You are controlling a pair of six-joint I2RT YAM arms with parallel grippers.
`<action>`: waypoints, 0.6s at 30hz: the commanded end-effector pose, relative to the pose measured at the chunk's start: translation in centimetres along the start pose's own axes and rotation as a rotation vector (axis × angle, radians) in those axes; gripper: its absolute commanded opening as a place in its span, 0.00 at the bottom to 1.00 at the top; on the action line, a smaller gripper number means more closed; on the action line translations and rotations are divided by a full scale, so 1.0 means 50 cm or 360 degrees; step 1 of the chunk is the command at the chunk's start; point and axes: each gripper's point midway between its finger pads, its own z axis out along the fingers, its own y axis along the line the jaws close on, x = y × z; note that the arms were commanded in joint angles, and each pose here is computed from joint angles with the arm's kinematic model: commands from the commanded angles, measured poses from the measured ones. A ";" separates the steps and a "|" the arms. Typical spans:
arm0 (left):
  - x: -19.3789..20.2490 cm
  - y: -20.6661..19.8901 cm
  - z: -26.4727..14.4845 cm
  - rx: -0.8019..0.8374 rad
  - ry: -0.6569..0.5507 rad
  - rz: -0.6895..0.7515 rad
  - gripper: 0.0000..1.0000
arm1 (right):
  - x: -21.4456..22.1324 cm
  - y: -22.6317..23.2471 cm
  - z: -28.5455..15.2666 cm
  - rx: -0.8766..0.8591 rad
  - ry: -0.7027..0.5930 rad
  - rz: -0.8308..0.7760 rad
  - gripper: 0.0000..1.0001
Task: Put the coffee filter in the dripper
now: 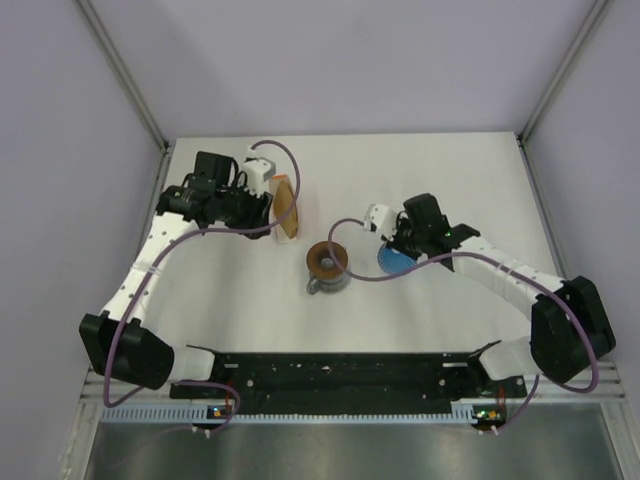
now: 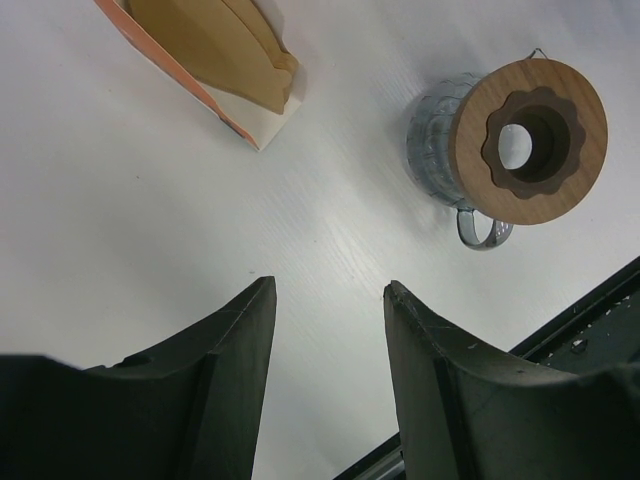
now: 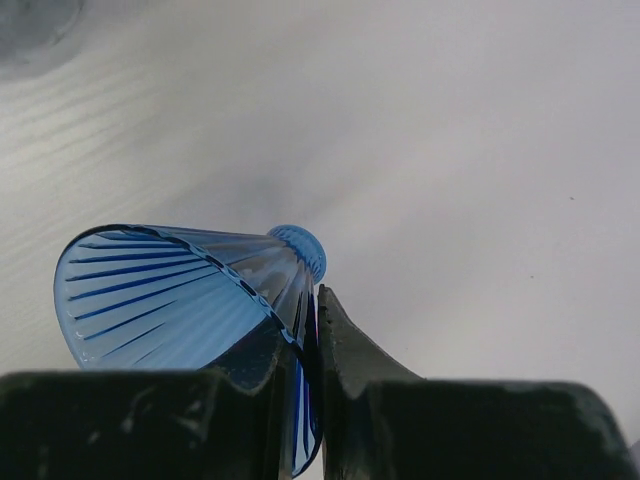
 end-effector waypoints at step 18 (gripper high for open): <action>-0.158 -0.113 -0.078 0.0394 -0.0279 -0.0573 0.52 | -0.378 -0.012 -0.152 -0.0599 -0.0221 0.1679 0.00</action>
